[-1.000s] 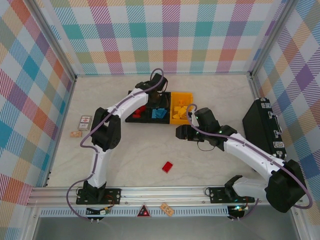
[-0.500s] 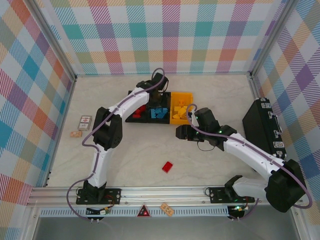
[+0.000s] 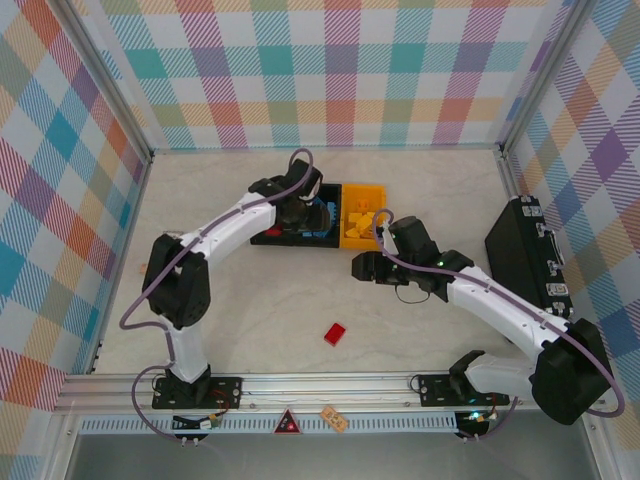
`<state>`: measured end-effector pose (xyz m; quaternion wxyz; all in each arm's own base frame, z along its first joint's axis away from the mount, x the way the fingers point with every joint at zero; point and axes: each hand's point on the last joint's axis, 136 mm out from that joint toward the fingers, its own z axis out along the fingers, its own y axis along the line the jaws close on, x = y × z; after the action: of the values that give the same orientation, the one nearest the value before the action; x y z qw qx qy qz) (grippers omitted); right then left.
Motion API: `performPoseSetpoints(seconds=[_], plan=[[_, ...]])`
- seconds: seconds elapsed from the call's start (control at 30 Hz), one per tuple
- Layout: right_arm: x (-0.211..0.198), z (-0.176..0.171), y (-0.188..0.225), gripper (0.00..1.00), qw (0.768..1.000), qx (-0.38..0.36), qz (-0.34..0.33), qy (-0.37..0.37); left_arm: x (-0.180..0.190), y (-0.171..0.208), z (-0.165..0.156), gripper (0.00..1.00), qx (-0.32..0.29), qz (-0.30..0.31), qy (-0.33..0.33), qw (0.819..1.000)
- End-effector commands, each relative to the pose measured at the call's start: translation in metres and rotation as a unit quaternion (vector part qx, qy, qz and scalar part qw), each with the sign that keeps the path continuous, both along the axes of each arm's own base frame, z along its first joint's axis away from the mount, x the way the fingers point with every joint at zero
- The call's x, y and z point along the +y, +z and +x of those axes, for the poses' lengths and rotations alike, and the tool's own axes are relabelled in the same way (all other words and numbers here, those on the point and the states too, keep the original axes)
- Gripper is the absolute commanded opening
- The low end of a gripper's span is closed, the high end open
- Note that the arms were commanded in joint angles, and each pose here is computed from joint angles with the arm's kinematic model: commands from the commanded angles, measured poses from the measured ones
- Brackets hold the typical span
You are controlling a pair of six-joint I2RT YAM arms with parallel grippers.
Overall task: Sort the legos into containers by color
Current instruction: Pick up the lego from the middle-left of the table.
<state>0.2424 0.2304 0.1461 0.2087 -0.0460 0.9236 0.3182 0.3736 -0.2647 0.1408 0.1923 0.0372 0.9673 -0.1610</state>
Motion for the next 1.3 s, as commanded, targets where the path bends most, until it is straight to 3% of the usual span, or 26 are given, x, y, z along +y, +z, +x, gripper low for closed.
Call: performPoseSetpoints(seconds=[0.0,0.37,0.7,1.0,1.27], plan=[[-0.001,-0.005,-0.002,0.55,1.000,0.011,-0.002,0.010,0.000,0.009,-0.017,0.50,-0.003,-0.021,-0.006,1.000],[-0.004,-0.018,-0.006,0.55,0.999,0.031,-0.002,0.021,-0.003,-0.014,-0.091,0.50,0.033,-0.022,-0.081,0.996],[-0.036,-0.030,-0.031,0.59,0.993,0.101,-0.018,-0.051,-0.017,-0.048,-0.176,0.55,0.063,-0.005,-0.149,0.987],[-0.057,-0.035,-0.056,0.59,0.985,0.138,-0.021,-0.099,-0.038,-0.075,-0.217,0.61,0.087,0.030,-0.199,0.976],[-0.062,-0.035,-0.063,0.59,0.984,0.139,-0.019,-0.110,-0.046,-0.101,-0.228,0.64,0.102,0.095,-0.229,0.963]])
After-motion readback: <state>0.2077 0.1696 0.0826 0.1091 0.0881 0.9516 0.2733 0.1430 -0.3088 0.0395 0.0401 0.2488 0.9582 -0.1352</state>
